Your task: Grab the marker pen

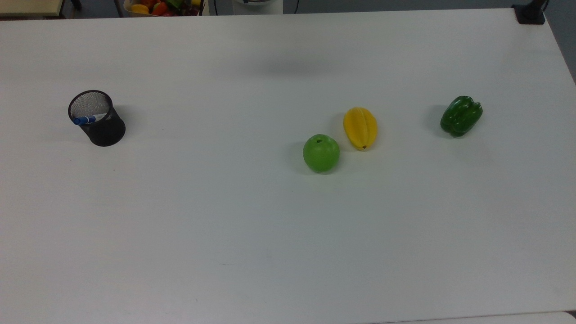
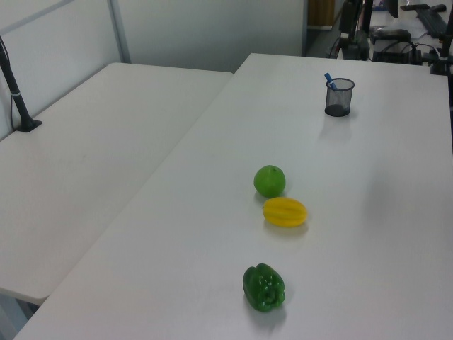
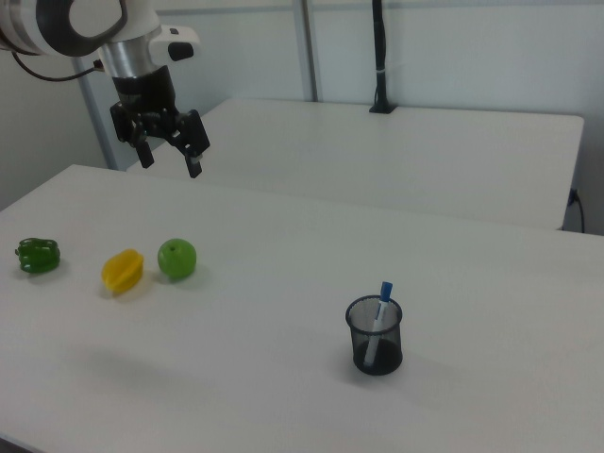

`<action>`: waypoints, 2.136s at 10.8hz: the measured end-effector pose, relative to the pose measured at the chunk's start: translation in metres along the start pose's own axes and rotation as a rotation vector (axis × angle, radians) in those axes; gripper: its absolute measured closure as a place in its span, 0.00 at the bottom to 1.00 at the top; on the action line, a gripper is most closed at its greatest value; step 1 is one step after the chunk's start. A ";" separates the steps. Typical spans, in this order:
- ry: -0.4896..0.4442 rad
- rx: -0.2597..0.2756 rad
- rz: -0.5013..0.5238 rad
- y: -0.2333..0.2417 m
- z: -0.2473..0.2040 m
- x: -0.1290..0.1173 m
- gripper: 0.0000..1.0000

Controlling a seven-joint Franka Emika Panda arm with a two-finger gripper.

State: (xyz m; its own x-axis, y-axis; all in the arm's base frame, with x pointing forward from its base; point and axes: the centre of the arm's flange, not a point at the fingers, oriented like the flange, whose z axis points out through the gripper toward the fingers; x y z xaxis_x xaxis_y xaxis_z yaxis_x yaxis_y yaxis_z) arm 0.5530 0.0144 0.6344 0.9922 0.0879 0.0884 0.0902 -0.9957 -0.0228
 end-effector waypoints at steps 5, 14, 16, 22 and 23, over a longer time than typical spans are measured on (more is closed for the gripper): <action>0.001 0.000 0.000 0.000 0.000 0.000 0.00; 0.001 0.000 0.000 0.000 0.000 0.000 0.00; 0.001 0.000 0.001 0.001 0.000 0.000 0.00; 0.004 -0.001 0.017 0.010 -0.002 -0.002 0.00; 0.005 -0.001 0.023 0.014 -0.003 -0.002 0.00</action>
State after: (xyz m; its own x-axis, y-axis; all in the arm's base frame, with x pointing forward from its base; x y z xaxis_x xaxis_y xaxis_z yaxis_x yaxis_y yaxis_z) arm 0.5519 0.0005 0.6369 0.9936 0.0648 0.0930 0.0672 -0.9975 -0.0236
